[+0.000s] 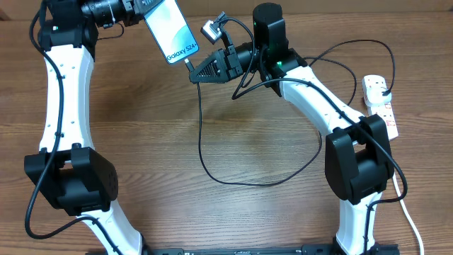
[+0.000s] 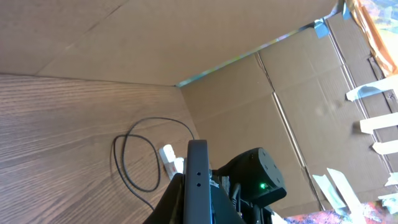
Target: Plug charger to phone and switch on socket
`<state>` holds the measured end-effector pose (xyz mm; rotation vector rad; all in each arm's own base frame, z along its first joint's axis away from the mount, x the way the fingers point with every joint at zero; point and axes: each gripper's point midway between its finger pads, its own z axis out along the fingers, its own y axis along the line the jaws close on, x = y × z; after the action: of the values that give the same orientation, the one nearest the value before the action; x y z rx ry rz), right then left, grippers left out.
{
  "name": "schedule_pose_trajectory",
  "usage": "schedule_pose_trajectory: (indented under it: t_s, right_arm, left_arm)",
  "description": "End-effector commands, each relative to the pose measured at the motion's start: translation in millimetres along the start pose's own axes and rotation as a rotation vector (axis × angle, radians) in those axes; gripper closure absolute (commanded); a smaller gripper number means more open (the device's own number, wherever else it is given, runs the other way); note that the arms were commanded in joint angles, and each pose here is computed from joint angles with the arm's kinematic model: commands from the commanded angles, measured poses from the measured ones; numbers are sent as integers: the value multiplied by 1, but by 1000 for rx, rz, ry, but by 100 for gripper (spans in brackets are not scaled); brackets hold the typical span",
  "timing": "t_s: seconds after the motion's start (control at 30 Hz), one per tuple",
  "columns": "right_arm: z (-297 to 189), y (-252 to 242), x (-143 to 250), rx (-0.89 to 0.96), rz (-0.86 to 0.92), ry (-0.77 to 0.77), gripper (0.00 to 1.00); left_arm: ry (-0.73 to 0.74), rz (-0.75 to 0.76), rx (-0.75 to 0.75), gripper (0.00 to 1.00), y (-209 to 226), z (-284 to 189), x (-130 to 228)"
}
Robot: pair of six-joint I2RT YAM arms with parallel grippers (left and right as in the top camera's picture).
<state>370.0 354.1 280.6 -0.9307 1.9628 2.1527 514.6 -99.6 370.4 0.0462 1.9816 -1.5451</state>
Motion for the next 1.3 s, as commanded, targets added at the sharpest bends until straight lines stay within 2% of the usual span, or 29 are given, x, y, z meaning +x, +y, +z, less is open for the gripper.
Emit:
schedule_pose_trajectory:
  t_s: [0.0,1.27]
  right_arm:
    - [3,6,-2,-8,-25,9,96]
    - [1,3,-5,5,-17,-7,96]
  left_arm:
    - [5,24,20,96,-17,-5,0]
    - [91,11,94,96,-33,8,19]
